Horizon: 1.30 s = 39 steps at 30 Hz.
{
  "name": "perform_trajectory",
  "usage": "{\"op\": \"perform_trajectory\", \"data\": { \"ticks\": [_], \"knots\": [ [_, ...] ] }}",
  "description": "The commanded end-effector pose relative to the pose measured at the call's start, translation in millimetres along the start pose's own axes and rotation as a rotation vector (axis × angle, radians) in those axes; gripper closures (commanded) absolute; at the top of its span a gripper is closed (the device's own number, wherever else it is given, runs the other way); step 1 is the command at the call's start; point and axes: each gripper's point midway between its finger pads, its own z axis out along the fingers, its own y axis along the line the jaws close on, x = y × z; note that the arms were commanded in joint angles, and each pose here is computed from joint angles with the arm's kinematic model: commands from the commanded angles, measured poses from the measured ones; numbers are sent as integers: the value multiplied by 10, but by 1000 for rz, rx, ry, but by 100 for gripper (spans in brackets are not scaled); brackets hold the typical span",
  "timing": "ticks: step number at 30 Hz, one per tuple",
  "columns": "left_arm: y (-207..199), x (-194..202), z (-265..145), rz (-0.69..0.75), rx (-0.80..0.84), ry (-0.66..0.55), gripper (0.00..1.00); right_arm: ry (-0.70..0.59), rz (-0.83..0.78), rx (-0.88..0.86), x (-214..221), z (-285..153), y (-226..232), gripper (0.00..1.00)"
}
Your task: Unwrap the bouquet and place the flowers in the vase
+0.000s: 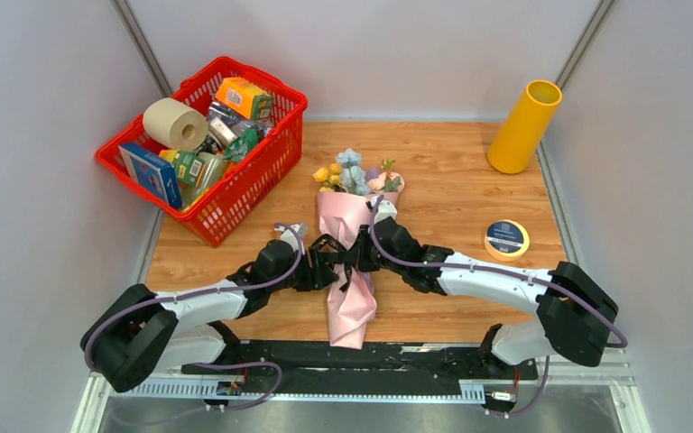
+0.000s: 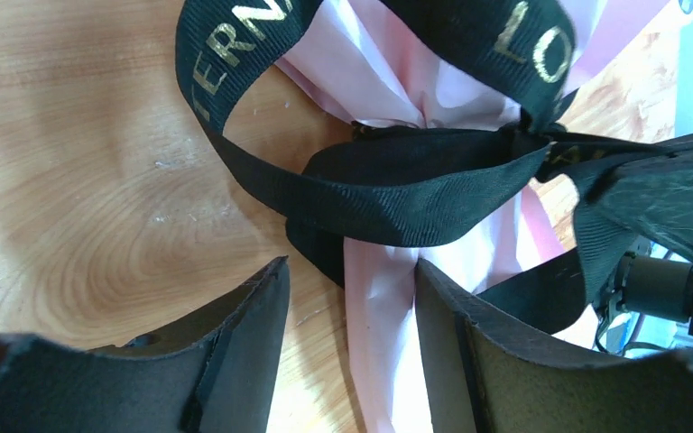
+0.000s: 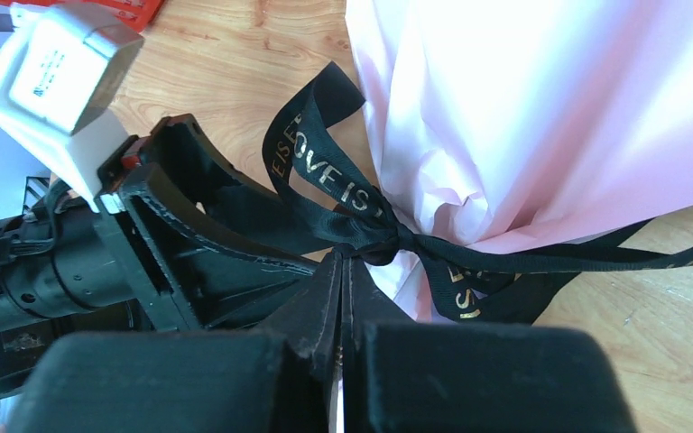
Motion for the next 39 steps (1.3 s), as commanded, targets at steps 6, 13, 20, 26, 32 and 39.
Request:
{"op": "perform_trajectory", "data": {
  "ticks": [6, 13, 20, 26, 32, 39],
  "knots": [
    [-148, -86, 50, 42, 65, -19, 68, -88, 41, -69, -214, -130, 177, 100],
    [-143, -99, 10, 46, 60, -29, 100, -132, 47, -40, -317, -154, 129, 100],
    [-81, -68, -7, 39, 43, -33, 100, -207, 53, 23, -589, -215, -91, 100],
    [-34, -90, -57, 36, 24, -62, 100, -266, 83, 86, -744, -333, -407, 100],
    [4, -115, -81, 37, 3, -80, 100, -302, 95, 127, -818, -434, -622, 100],
    [51, -117, -95, 34, -18, -90, 100, -397, 122, 207, -1051, -633, -944, 100]
  ]
}}
